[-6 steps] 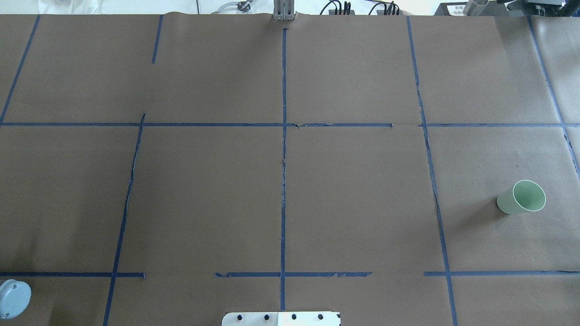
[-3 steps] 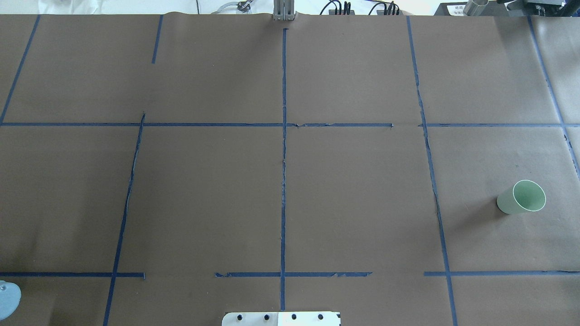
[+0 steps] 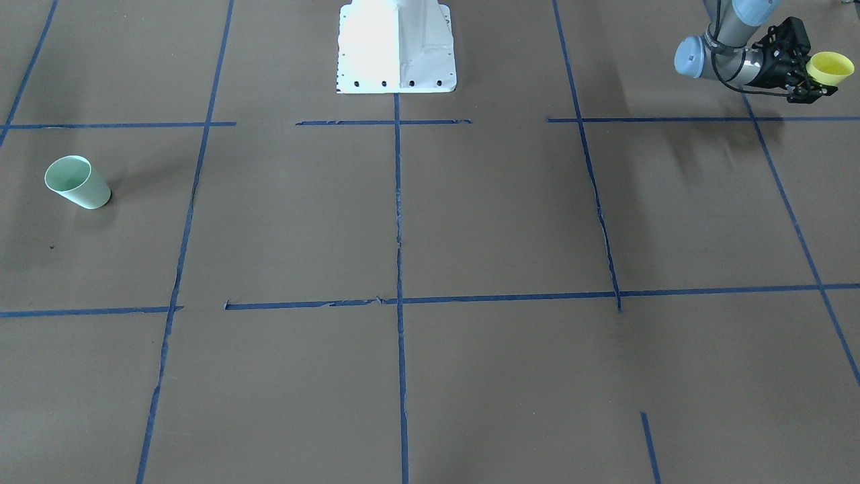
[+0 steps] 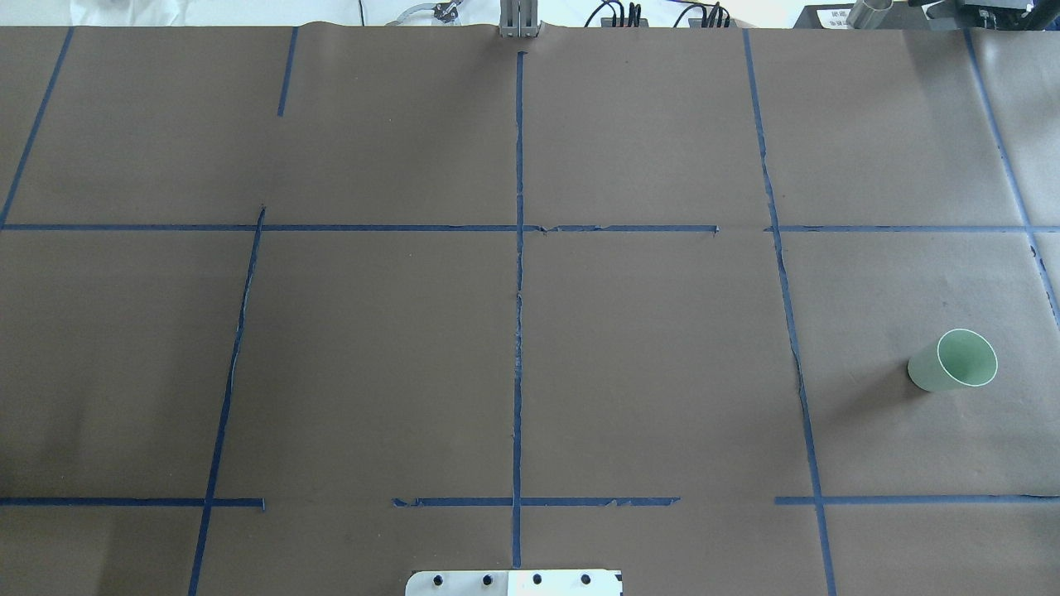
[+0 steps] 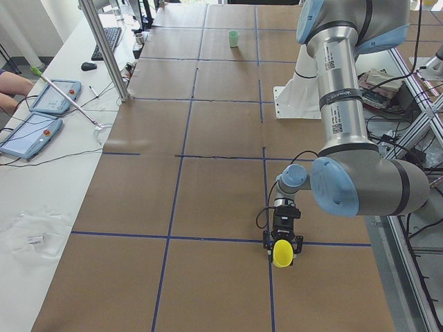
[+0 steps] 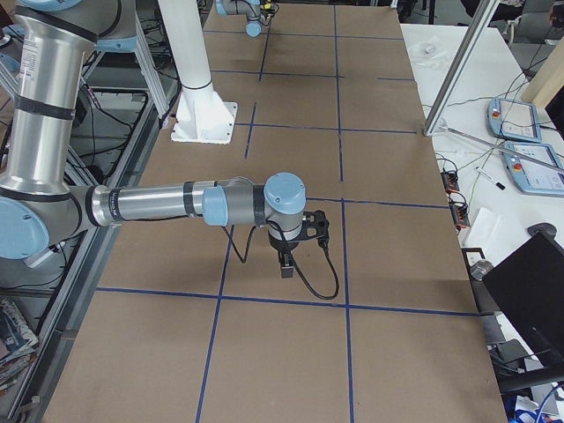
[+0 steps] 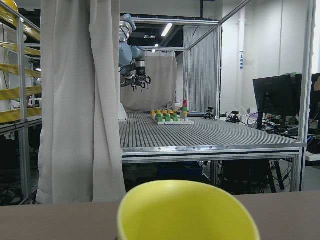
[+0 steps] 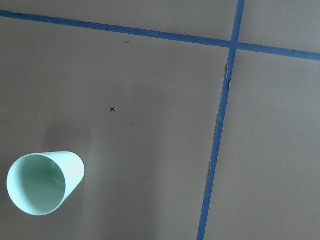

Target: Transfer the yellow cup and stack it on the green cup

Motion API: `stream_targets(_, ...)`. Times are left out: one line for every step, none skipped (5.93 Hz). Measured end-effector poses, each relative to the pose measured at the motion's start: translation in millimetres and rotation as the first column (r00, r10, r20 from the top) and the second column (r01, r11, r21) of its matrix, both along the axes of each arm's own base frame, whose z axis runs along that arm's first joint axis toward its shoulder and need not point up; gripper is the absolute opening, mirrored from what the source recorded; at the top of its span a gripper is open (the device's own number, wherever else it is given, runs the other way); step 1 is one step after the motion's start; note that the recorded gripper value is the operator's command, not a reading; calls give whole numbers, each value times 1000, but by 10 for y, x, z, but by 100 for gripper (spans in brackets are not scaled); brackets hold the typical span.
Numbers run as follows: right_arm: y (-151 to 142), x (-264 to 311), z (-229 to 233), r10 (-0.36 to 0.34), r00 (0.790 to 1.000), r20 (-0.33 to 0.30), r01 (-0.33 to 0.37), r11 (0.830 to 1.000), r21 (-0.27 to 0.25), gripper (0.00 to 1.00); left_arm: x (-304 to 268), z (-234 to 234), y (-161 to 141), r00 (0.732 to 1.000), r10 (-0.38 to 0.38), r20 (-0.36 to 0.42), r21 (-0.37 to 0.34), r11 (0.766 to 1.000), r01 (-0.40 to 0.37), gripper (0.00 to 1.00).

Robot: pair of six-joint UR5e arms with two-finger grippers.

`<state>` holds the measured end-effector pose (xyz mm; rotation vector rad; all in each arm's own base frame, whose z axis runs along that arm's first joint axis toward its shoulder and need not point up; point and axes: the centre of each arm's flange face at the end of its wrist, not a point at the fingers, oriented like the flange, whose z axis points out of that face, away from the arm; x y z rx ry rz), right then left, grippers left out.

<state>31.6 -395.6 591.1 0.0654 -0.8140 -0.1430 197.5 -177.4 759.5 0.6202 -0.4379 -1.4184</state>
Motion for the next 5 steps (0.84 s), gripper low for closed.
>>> stream_targets(8,0,11,0,1000,0,0,1000,-3,100,-97,-11,-185,999,35,-8,13,999,-35,63)
stream_targets(22,1,25,0,1000,0,0,1000,-7,100,-217,-49,-440,998,63,-18,30,998,-63,63)
stream_targets(34,1,35,0,1000,2,0,1000,-10,100,-372,-110,-738,994,102,-30,49,994,-101,63)
stream_targets(38,-1,36,0,1000,5,0,1000,-12,100,-546,-191,-1060,987,153,-55,73,986,-149,63)
stream_targets(40,-3,35,0,1000,8,0,1000,-13,100,-703,-322,-1391,972,213,-101,101,974,-203,63)
